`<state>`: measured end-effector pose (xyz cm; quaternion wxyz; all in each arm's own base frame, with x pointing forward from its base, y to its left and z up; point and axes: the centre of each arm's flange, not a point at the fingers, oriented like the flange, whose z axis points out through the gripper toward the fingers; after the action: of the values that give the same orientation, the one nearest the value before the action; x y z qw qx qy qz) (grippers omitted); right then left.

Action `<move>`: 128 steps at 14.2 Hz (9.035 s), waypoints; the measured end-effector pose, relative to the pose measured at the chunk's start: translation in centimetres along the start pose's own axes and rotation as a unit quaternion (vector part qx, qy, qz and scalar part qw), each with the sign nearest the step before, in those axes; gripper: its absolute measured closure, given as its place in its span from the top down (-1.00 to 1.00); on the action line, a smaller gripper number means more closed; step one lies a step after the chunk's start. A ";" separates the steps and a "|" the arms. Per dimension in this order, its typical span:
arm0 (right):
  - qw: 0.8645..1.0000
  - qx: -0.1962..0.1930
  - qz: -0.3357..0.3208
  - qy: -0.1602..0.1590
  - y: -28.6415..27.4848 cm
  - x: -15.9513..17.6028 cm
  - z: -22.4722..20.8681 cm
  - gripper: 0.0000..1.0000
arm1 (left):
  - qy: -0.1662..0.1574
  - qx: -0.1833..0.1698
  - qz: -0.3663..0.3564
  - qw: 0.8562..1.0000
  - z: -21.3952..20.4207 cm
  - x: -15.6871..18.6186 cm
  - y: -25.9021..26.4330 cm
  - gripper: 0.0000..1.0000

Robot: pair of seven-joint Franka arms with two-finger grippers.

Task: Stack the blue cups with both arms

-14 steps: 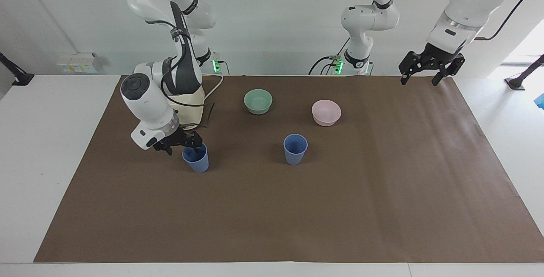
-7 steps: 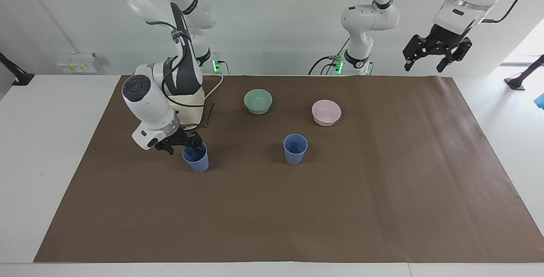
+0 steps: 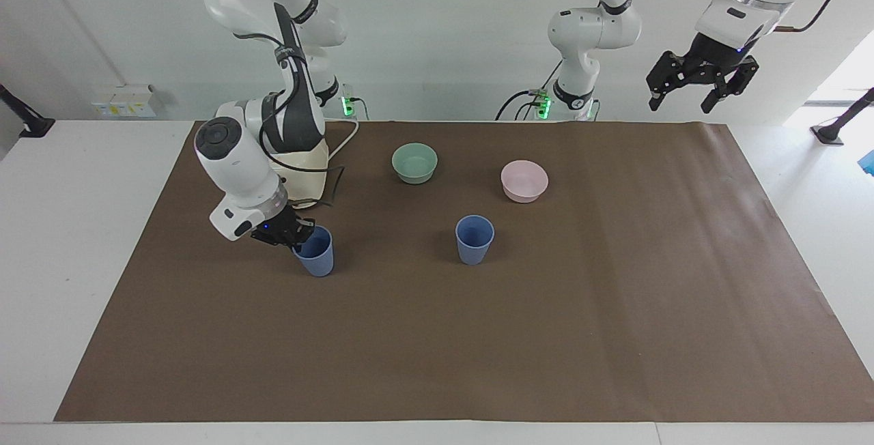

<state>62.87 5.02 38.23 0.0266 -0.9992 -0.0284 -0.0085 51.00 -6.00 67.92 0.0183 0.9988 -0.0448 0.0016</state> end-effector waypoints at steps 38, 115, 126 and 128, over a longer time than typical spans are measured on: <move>0.995 0.065 0.070 0.001 -32.9 -1.3 -8.9 -0.91 | -0.004 0.000 -0.003 1.000 0.0 -0.1 -0.3 1.00; 0.997 -0.054 0.050 -0.002 2.8 -5.7 -27.4 1.00 | -0.004 0.000 -0.003 1.000 0.0 -0.1 -0.3 1.00; 0.997 -0.054 0.053 -0.001 3.1 -5.8 -27.6 1.00 | -0.004 0.000 -0.003 1.000 0.0 -0.1 -0.3 1.00; 0.998 -0.054 0.041 -0.001 3.1 -5.8 -27.6 1.00 | -0.004 0.000 -0.003 1.000 0.0 -0.1 -0.3 1.00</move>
<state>56.88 0.09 65.49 -0.0275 -0.9995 0.0134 -0.0078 50.92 -5.68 67.94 0.0181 0.9989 -0.0423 -0.0022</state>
